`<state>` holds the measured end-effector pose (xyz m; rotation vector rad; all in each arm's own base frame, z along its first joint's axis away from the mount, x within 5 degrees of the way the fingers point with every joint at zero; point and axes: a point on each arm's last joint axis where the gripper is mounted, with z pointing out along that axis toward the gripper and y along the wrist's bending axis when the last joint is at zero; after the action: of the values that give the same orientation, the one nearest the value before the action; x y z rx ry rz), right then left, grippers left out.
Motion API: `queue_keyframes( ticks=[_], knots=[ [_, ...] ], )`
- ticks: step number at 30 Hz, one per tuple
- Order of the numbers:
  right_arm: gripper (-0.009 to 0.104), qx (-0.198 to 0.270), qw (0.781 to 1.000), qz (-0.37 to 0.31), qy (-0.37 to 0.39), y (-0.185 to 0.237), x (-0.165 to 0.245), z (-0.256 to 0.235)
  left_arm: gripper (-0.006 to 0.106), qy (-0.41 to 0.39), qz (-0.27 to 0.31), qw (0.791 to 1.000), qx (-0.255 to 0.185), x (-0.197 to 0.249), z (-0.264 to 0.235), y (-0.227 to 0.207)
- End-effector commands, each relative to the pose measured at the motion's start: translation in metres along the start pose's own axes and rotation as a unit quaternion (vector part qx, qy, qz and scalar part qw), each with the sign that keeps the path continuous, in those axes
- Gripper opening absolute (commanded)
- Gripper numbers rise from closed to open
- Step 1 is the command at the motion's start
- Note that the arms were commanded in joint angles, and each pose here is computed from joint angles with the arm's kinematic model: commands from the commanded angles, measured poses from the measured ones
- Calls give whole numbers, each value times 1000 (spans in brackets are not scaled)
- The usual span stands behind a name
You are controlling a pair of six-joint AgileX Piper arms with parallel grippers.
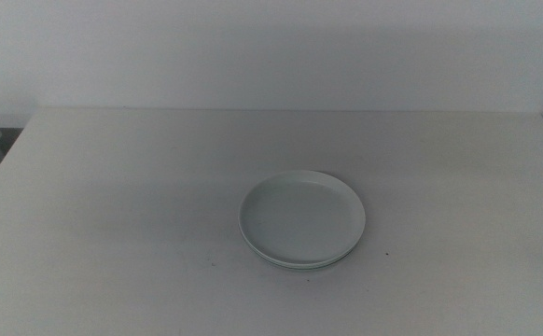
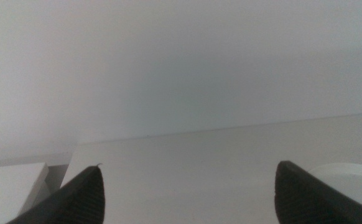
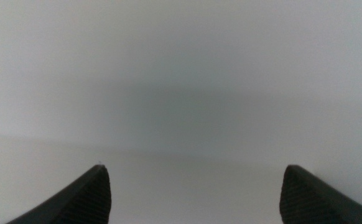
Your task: Stack the three bowls on top of each other.
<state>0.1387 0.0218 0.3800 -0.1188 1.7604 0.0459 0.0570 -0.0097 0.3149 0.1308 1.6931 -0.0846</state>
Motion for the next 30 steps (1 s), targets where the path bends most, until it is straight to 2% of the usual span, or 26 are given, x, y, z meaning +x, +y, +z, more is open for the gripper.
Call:
queue_keyframes(
  ticks=[1,4,9,12,16,20,30],
  knots=[
    [75,-5,998,-16,-67,-4,1,-14,94,-8,-1,1000,-1,-1,-1,0],
    [75,23,989,-26,-144,-10,24,-38,94,-8,-1,1000,-1,-1,-1,0],
    [75,87,985,-5,-151,-16,89,-59,94,-8,-1,1000,-1,-1,-1,0],
    [75,92,984,17,-150,-14,124,-61,94,-8,-1,1000,-1,-1,-1,0],
    [75,82,983,90,-136,-13,157,-57,94,-8,-1,1000,-1,-1,-1,0],
    [75,86,985,103,-110,-13,167,-55,94,-8,-1,1000,-1,-1,-1,0],
    [75,84,984,102,-119,-13,166,-56,94,-8,-1,1000,-1,-1,-1,0]
  ],
)
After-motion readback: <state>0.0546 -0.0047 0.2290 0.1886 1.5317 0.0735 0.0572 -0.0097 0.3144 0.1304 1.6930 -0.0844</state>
